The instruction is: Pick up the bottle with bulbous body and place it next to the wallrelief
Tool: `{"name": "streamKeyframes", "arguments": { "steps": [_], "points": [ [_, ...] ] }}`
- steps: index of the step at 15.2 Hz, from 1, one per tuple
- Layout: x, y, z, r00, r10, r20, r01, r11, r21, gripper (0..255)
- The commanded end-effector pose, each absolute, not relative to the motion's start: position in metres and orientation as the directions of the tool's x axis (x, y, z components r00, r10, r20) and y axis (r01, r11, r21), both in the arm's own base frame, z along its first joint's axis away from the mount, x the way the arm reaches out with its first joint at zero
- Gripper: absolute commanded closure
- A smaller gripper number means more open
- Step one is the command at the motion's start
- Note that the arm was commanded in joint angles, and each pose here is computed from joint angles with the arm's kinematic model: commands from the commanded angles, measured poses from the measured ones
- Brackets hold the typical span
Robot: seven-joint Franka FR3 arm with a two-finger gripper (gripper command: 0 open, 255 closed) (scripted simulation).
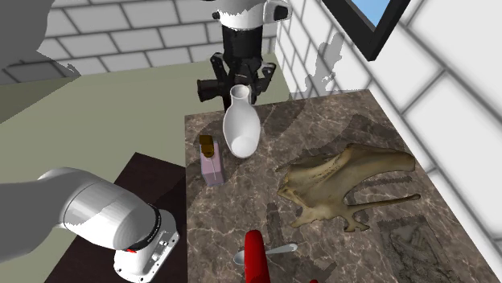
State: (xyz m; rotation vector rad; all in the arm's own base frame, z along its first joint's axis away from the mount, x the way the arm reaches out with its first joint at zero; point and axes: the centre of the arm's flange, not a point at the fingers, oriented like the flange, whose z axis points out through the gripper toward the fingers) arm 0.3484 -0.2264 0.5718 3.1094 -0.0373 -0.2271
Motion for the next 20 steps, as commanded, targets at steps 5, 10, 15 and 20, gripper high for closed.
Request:
{"name": "streamKeyframes", "arguments": {
  "steps": [5, 10, 15, 20],
  "points": [
    [0.349, -0.226, 0.603, 0.989, -0.026, -0.145, -0.022, -0.999, 0.025, 255],
    [0.349, -0.226, 0.629, 0.989, -0.026, -0.145, -0.022, -0.999, 0.025, 255],
    [0.349, -0.226, 0.656, 0.989, -0.026, -0.145, -0.022, -0.999, 0.025, 255],
    [0.349, -0.226, 0.682, 0.989, -0.026, -0.145, -0.022, -0.999, 0.025, 255]
  ]
}}
